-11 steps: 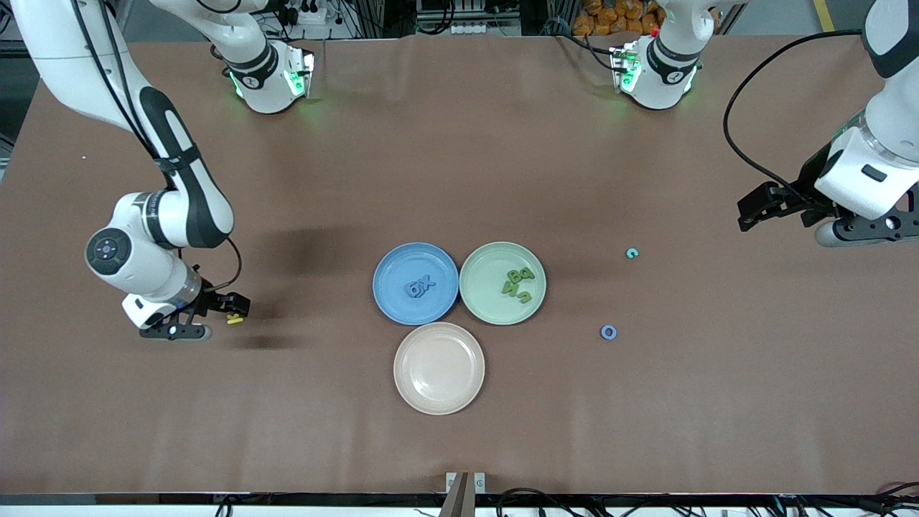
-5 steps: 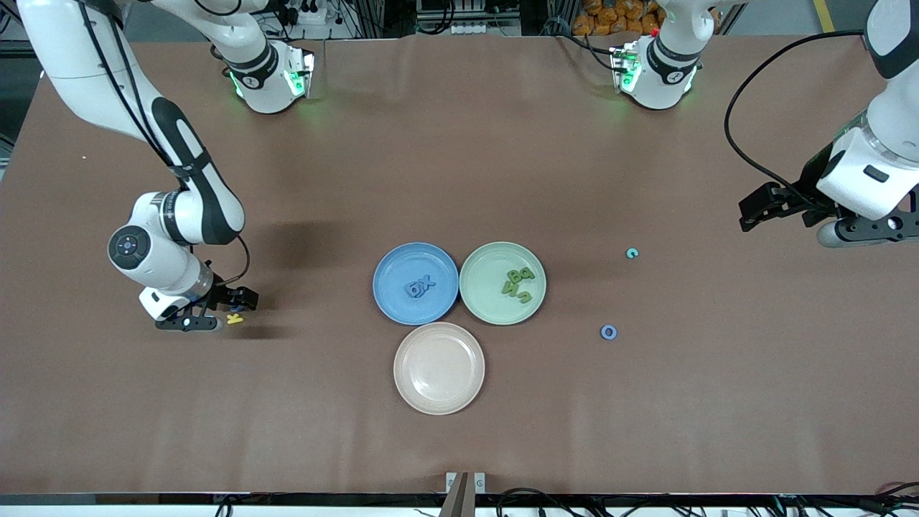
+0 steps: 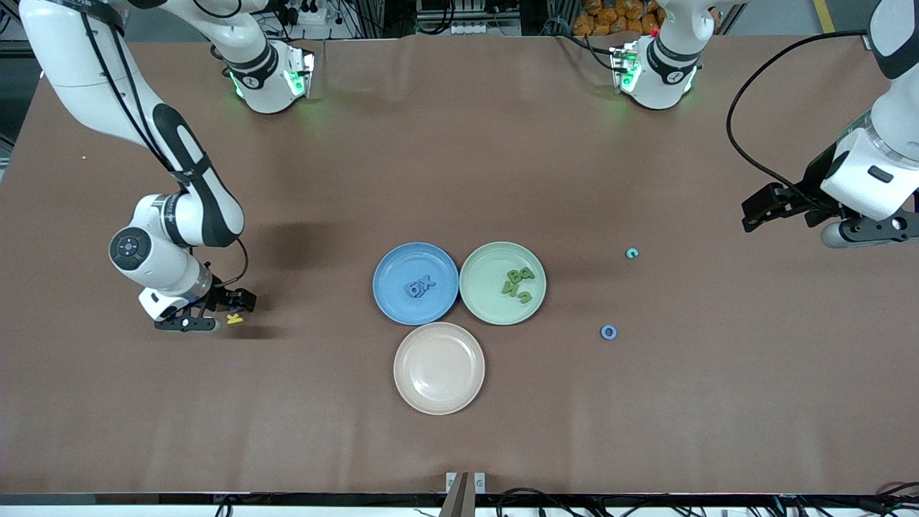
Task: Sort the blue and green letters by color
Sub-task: 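Grasp the blue G with the right gripper and lift it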
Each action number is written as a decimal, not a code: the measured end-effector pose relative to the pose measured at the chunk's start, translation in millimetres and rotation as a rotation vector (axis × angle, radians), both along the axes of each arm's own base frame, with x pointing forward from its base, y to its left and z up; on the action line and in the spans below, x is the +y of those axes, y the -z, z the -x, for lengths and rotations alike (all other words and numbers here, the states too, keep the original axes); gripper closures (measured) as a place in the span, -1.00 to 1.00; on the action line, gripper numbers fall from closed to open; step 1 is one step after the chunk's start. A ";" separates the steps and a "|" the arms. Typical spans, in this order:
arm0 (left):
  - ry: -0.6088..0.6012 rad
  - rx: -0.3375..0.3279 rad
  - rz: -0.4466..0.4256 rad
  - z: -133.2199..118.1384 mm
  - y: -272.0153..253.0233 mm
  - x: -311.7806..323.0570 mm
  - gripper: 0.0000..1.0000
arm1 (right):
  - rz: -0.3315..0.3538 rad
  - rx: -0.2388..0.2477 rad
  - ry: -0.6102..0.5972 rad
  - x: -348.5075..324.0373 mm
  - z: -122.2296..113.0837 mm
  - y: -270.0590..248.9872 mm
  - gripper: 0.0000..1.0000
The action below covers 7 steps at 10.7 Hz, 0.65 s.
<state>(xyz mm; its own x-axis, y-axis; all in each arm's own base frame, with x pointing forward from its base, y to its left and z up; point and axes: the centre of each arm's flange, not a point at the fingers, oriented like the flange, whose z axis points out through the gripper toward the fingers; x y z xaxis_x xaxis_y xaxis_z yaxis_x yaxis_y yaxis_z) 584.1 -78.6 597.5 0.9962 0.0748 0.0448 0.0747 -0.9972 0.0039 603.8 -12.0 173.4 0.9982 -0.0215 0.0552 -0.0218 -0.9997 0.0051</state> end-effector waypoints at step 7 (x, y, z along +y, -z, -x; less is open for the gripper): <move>-0.008 -0.007 -0.001 0.6 -3.7 4.9 -1.00 | 0.000 -0.021 0.003 -0.6 0.1 -1.0 0.23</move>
<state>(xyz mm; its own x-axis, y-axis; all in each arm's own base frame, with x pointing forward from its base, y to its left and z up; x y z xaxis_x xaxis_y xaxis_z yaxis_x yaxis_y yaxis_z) 583.5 -73.7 601.2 0.9953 0.0823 0.0517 0.0822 -0.9966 0.0039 603.8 -12.5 174.4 0.9968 -0.0244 0.0761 -0.0248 -0.9997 0.0045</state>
